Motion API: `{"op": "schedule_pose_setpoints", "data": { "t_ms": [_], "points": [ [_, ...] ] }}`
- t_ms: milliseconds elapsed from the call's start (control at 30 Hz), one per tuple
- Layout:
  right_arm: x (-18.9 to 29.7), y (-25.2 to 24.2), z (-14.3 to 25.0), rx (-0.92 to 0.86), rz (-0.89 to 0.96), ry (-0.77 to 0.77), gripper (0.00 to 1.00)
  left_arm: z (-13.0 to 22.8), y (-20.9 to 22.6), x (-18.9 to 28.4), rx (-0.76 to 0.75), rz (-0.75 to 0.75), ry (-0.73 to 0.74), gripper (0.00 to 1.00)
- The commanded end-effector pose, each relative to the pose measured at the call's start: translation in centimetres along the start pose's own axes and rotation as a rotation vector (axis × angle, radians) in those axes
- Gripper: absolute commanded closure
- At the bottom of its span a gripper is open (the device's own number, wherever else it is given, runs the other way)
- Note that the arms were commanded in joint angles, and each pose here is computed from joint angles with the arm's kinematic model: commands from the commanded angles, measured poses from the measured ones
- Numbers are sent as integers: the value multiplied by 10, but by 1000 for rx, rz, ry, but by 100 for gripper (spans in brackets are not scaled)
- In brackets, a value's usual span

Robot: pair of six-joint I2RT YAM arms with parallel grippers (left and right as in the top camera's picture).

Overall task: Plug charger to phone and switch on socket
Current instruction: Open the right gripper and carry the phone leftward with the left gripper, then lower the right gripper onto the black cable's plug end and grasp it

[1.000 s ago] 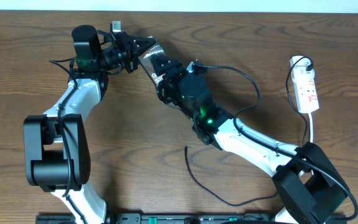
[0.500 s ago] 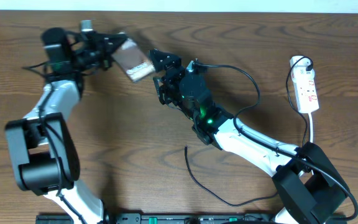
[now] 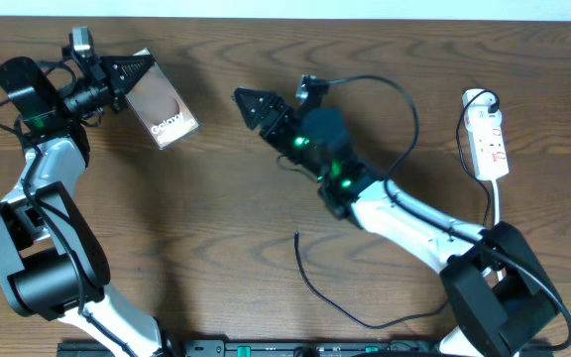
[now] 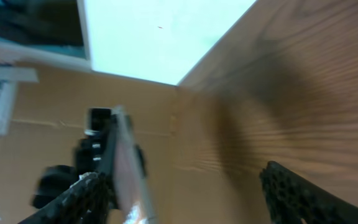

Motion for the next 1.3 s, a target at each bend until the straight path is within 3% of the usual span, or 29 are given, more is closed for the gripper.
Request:
{"op": "schedule_pose_setpoints", "data": {
  "t_ms": [0, 200, 367, 533, 700, 767, 800, 1000, 1267],
  "points": [
    [6, -8, -17, 122, -62, 118, 21, 8, -11, 0, -72, 18, 84, 93],
    [18, -32, -25, 168, -57, 293, 21, 9, -13, 0, -110, 23, 93, 93],
    [30, -48, -1, 200, -32, 498, 19, 9, -13, 0, -129, 24, 96, 92],
    [45, -60, 26, 212, -9, 677, 9, 10, -13, 0, -128, 24, 99, 93],
    [54, -64, 38, 111, 32, 758, 13, 10, -13, 0, -128, 24, 99, 93],
    [56, -66, 42, 157, 26, 782, 21, 10, -13, 0, -128, 24, 99, 93],
    [58, -67, 46, 165, 49, 798, 24, 10, -13, 0, -128, 24, 99, 93],
    [75, -87, 82, 238, 404, 894, 22, 10, -13, 0, -129, 24, 99, 93],
    [88, -87, 111, 322, 639, 936, 22, 10, -13, 0, -131, 24, 99, 93]
  ]
}}
Point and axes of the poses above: each gripper's point midway between its finger pads, its own x axis back along the fingers, its own y axis along the line the jaws close on, z = x × y, the point moved 8 cm from there along x, back along the fingers, and after that the axes turned 14 degrees about x, right-handed, at the moved point
